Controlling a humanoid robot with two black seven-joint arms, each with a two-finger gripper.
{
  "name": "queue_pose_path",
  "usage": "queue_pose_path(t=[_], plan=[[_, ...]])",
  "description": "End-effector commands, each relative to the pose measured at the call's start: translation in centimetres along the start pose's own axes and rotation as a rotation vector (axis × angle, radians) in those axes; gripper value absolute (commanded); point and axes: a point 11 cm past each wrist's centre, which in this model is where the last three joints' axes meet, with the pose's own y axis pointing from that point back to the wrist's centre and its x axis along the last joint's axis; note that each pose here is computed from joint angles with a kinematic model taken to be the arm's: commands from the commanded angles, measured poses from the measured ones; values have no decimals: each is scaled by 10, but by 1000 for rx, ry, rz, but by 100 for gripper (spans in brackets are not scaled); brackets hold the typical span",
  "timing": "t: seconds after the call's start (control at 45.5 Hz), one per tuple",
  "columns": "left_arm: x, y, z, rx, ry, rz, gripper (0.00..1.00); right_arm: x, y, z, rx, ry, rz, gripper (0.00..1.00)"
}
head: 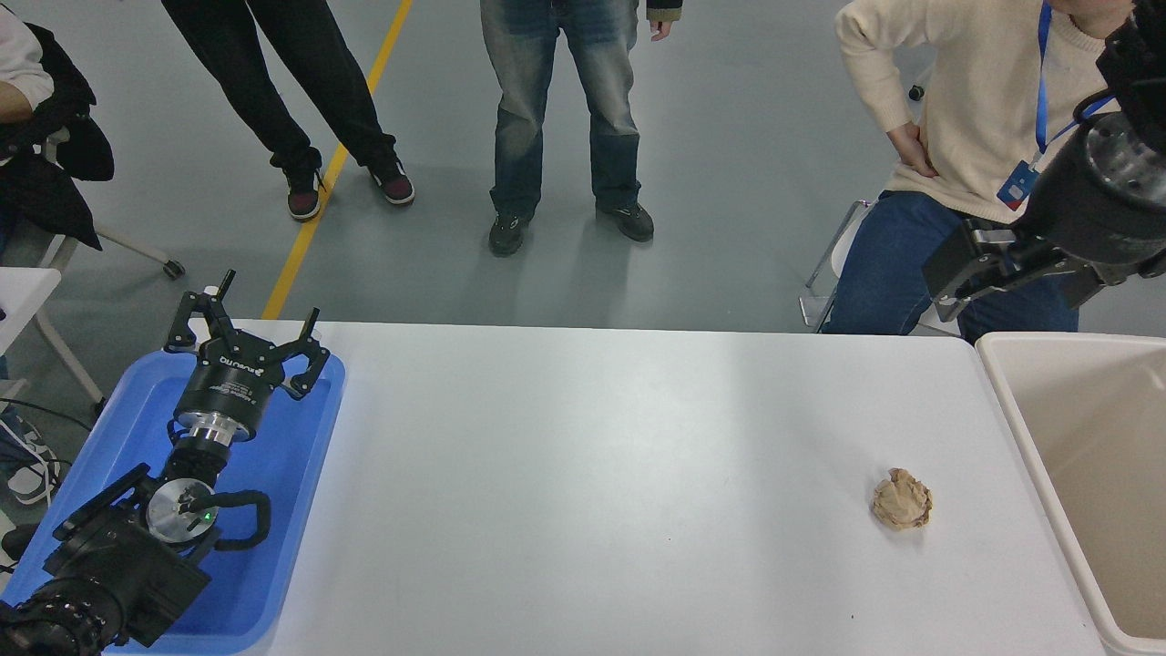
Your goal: Pick up paper ball place in dustbin
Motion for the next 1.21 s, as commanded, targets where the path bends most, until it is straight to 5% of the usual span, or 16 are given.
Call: queue_pose_path(t=[0.0, 0.549, 1.187], plan=[[0, 0, 0, 2, -1, 0, 100, 0, 0, 0, 0, 0, -1, 100], [0, 0, 0, 0, -2, 0, 100, -4, -17, -17, 83, -2, -40, 100], [0, 0, 0, 0, -1, 0, 100, -43, -130, -20, 172, -97, -293, 100]])
